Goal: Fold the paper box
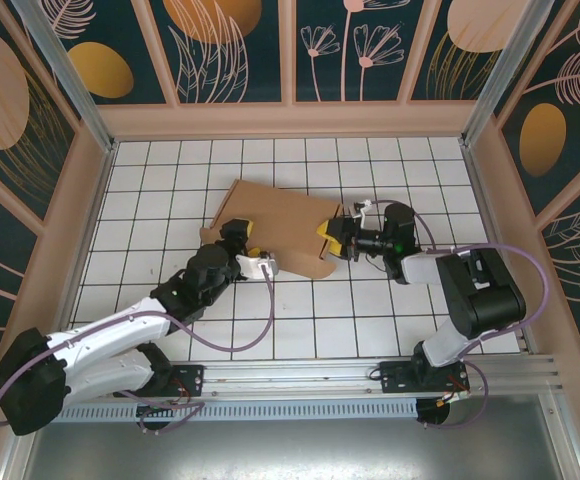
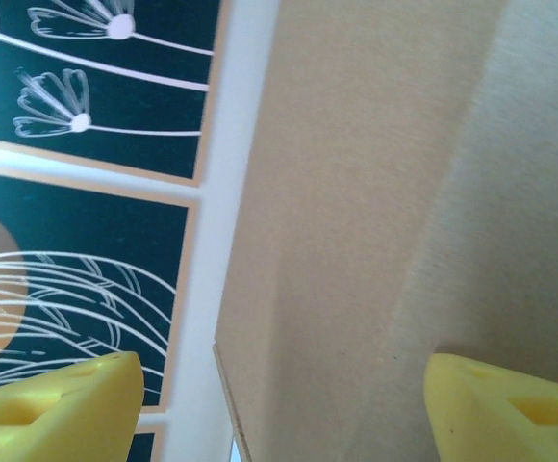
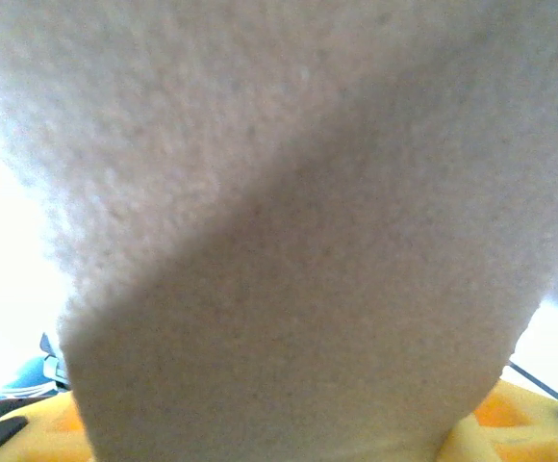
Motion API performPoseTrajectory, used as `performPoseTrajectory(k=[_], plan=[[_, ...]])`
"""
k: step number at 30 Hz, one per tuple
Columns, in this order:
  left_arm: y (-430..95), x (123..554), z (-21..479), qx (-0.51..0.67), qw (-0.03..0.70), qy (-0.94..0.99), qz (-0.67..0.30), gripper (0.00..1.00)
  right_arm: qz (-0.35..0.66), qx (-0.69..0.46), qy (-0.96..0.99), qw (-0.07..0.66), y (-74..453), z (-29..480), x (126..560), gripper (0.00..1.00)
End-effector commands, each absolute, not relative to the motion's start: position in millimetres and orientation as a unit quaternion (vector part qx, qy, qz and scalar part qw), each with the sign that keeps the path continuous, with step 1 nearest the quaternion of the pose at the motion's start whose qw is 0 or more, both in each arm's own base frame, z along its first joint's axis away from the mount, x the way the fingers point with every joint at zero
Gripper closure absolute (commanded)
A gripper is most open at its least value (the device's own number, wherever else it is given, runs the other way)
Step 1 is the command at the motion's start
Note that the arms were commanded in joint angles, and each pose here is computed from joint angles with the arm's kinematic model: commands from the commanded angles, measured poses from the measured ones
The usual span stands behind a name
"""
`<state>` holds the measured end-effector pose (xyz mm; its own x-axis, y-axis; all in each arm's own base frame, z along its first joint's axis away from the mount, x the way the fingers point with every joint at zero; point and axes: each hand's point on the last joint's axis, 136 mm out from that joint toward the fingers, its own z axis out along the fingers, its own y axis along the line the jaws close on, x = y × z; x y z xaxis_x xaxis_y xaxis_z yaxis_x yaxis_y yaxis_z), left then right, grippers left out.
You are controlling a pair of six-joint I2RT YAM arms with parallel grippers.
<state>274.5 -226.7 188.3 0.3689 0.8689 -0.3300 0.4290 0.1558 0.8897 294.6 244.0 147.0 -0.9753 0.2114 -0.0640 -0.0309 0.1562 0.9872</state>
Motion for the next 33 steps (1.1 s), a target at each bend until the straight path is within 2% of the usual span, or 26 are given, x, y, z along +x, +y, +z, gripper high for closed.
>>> performPoseTrajectory(k=[1,7,11,18,27,33], plan=[[-230.5,260.1,178.6,0.674,0.502,0.510,0.185,0.24,0.656,0.022,0.746,0.111,247.4,169.3,290.2,0.62],[-231.0,251.2,172.7,0.677,0.489,0.526,0.160,0.24,0.649,0.020,0.750,0.122,247.0,177.4,293.5,0.62],[-228.5,261.2,167.6,0.665,0.492,0.529,0.188,0.25,0.651,0.014,0.749,0.120,251.5,182.6,290.7,0.62],[-230.4,290.9,199.4,0.590,0.568,0.511,0.262,0.26,0.658,-0.005,0.744,0.114,261.6,192.7,277.4,0.62],[-228.3,297.1,187.6,0.588,0.571,0.486,0.303,0.26,0.677,-0.014,0.727,0.114,263.3,212.6,265.3,0.61],[-230.5,297.3,169.3,0.613,0.546,0.480,0.309,0.26,0.691,-0.021,0.714,0.111,267.1,225.0,258.9,0.61]])
